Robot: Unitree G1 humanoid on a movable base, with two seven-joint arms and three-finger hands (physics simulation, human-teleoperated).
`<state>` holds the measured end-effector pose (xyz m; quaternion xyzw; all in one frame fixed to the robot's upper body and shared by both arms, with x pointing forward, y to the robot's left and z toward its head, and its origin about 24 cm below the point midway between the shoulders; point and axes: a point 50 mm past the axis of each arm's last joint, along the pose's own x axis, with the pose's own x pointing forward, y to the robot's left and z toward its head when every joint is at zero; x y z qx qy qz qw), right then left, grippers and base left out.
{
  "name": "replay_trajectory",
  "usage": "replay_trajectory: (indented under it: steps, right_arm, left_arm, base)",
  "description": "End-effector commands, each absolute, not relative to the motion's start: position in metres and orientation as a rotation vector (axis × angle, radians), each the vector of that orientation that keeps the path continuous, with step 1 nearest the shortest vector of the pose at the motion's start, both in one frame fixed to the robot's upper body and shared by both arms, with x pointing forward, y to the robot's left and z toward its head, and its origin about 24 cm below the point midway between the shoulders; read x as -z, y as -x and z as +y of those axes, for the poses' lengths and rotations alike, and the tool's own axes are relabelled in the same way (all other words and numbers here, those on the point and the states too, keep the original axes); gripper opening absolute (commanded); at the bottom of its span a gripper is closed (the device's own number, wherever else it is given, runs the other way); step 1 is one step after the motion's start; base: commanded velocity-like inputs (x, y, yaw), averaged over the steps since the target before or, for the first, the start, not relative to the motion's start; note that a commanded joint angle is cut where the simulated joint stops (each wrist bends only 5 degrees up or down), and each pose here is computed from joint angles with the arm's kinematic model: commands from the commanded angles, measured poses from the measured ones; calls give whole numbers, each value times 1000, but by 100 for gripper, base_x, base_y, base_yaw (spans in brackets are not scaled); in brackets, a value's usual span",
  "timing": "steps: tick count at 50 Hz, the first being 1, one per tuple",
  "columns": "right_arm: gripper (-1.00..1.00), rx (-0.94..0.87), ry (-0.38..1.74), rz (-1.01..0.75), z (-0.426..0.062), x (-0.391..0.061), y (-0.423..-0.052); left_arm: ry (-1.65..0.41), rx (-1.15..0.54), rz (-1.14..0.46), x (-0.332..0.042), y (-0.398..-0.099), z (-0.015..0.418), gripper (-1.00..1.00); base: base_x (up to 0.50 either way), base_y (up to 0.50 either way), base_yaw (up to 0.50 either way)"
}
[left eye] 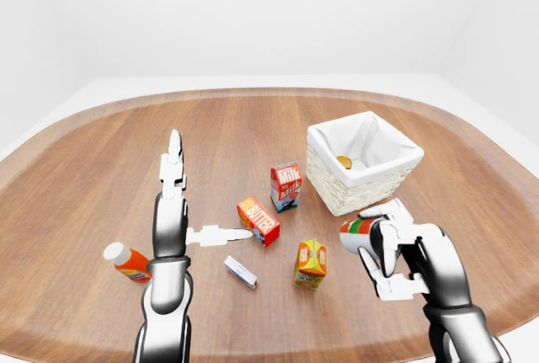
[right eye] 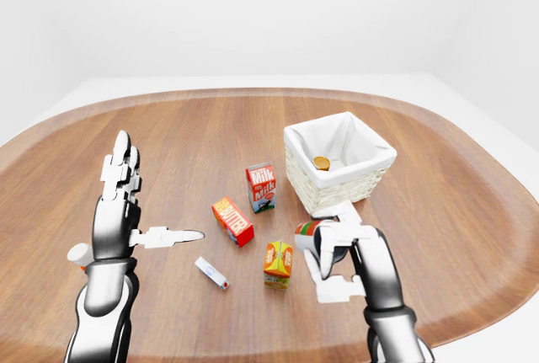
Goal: Pick up the alphabet soup and the tomato sauce, and put them in the basket.
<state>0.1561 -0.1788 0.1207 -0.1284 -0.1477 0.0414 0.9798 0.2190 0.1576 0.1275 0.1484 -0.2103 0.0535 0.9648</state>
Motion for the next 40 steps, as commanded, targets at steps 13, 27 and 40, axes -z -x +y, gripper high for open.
replay_trajectory:
  steps: [13, 27, 40]
  right_arm:
    - [-100, -64, 386, -721, -171, -201, -146]
    - [-100, -43, 406, -744, -174, -215, -164]
    - [-100, -41, 431, -777, -174, -228, -178]
  left_arm:
    - [-301, -111, -426, -128, -219, 158, 100]
    - [-301, -111, -426, -128, -219, 158, 100]
    - [-301, -111, -426, -128, -219, 158, 100]
  base:
    - [0, 0, 0]
    - [0, 0, 0]
    - [0, 0, 0]
